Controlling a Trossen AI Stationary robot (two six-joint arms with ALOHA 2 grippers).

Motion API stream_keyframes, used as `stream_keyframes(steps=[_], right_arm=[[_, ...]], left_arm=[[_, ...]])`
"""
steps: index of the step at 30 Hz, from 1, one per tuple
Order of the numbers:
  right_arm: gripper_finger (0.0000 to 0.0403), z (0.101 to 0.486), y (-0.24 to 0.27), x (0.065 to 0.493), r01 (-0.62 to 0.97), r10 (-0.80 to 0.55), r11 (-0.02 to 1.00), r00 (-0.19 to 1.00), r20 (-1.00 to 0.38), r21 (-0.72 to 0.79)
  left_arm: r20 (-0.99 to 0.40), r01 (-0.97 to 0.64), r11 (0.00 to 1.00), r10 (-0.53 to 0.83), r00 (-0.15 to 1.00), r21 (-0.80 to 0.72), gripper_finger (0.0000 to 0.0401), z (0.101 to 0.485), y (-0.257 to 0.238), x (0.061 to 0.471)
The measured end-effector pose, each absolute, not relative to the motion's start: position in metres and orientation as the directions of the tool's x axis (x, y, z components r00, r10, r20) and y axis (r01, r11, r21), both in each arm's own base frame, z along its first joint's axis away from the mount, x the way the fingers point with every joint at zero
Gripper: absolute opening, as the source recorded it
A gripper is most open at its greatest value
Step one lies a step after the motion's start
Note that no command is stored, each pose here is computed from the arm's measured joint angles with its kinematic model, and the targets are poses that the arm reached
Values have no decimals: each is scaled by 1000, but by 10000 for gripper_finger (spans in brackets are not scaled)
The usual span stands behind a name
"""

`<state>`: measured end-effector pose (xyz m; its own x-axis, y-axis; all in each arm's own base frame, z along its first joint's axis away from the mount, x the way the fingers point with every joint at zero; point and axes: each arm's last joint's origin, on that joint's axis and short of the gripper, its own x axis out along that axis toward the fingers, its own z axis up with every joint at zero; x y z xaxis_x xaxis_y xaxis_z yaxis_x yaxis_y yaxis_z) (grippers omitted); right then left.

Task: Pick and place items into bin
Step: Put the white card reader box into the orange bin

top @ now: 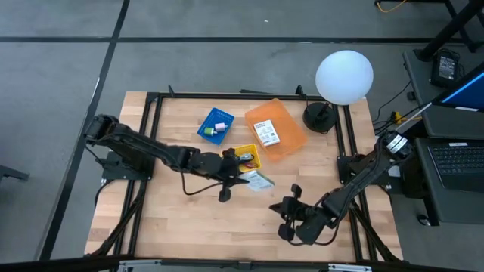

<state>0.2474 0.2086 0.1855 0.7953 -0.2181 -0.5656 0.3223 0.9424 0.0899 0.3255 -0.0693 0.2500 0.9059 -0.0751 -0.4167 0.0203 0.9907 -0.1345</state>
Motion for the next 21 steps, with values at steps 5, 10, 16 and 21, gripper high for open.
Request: stream_keyframes(steps=[5, 10, 16, 21], right_arm=[[0, 166, 204, 243, 270, -173, 955, 843, -510, 122], [0, 159, 201, 242, 211, -140, 970, 887, -440, 117], [0, 157, 188, 249, 237, -173, 966, 891, -419, 106], [0, 157, 178, 256, 257, -208, 964, 885, -418, 64]], left_arm=[[-281, 31, 993, -62, 958, -114, 38, 230, -61, 319], [-153, 105, 979, -132, 979, -172, 38, 217, -42, 311], [-143, 73, 971, -107, 984, -227, 38, 213, -16, 310], [-144, 74, 976, -105, 984, -204, 38, 213, -4, 310]])
